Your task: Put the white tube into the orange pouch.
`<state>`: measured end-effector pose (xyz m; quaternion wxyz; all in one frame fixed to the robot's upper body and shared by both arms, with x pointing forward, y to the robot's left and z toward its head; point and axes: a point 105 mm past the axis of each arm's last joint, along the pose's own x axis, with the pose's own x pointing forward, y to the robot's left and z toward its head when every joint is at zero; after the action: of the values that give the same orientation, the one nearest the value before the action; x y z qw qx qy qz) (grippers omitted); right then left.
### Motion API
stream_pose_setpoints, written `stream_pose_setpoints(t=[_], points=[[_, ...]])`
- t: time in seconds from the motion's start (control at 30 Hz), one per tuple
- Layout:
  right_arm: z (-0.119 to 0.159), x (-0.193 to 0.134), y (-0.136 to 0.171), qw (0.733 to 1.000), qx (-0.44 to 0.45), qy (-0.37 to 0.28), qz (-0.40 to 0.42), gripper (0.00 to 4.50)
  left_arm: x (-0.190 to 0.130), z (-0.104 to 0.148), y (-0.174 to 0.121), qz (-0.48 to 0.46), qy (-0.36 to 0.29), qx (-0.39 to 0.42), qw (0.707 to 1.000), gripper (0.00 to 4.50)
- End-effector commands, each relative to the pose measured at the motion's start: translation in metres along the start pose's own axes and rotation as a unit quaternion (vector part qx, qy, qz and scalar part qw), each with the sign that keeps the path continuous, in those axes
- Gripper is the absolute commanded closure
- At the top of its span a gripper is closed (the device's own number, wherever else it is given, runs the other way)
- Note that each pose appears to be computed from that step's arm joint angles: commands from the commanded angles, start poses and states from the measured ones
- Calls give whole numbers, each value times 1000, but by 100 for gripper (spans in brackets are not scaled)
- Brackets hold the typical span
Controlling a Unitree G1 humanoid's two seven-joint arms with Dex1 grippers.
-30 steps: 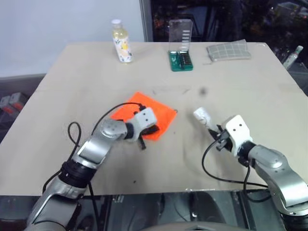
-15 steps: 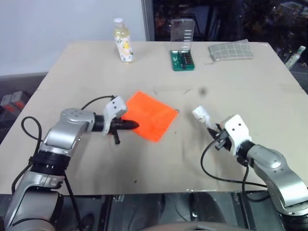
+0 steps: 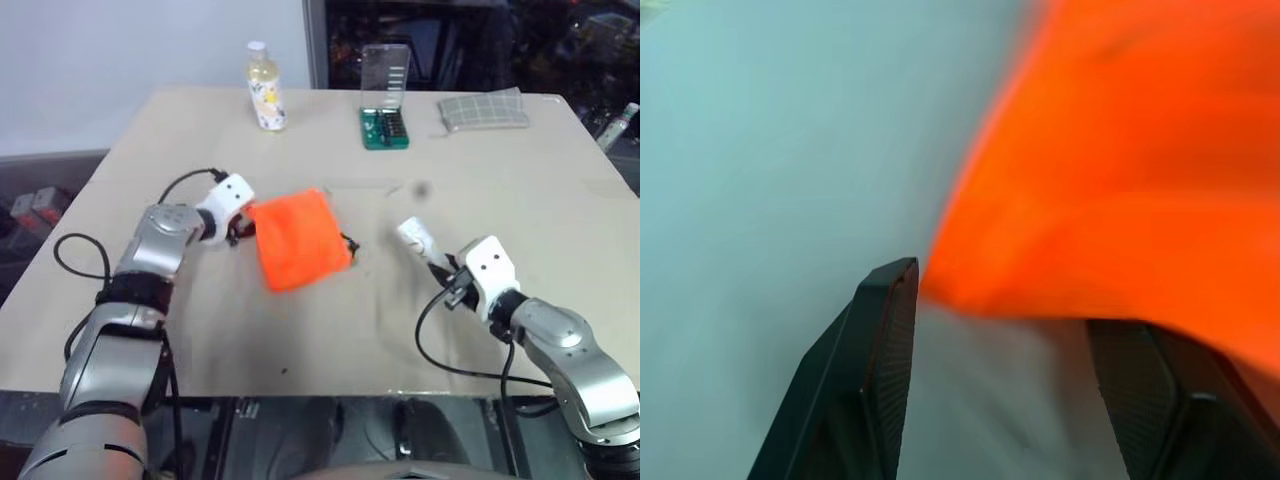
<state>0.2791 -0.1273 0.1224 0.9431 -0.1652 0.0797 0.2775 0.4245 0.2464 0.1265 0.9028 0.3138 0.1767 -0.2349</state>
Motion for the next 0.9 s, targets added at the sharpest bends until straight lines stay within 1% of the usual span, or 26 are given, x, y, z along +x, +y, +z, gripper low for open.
stream_pose_setpoints(t=[0.03,0.1,0.2,0.27,0.33,0.37,0.43,0.5,0.53,0.6,0.63,0.7,0.73,0.8,0.9], points=[[15,-1,-2,999,-18,-28,0,358,-6,10,0,-52,-42,-67,996,196],[16,-2,-2,999,-19,-29,0,358,-20,11,1,-94,-56,-82,991,196],[16,-4,-1,999,-18,-30,1,358,-58,13,0,-184,-80,-133,971,196],[15,-6,1,999,-17,-32,7,358,-88,18,-14,-247,-90,-130,956,141],[14,-7,5,999,-19,-33,18,358,-115,23,-36,-300,-85,-119,943,62],[14,-8,7,999,-20,-35,22,358,-123,26,-44,-302,-89,-96,944,13],[14,-9,8,999,-20,-37,27,358,-136,29,-60,-303,-94,-54,947,5],[14,-10,8,999,-21,-38,29,358,-140,25,-72,-280,-90,12,956,5],[14,-10,7,999,-22,-39,29,358,-138,26,-77,-262,-94,22,960,5],[15,-9,7,998,-22,-41,30,358,-130,27,-83,-219,-96,46,970,5],[16,-8,7,998,-23,-43,31,358,-124,29,-90,-199,-104,71,972,5],[17,-7,7,998,-24,-45,34,358,-112,27,-94,-144,-95,106,979,5],[17,-7,7,998,-24,-46,35,358,-110,26,-94,-128,-93,114,981,5],[17,-7,8,998,-26,-46,38,358,-107,16,-101,-95,-86,167,978,5],[16,-8,8,998,-27,-45,39,358,-104,8,-106,-52,-88,216,971,5]])
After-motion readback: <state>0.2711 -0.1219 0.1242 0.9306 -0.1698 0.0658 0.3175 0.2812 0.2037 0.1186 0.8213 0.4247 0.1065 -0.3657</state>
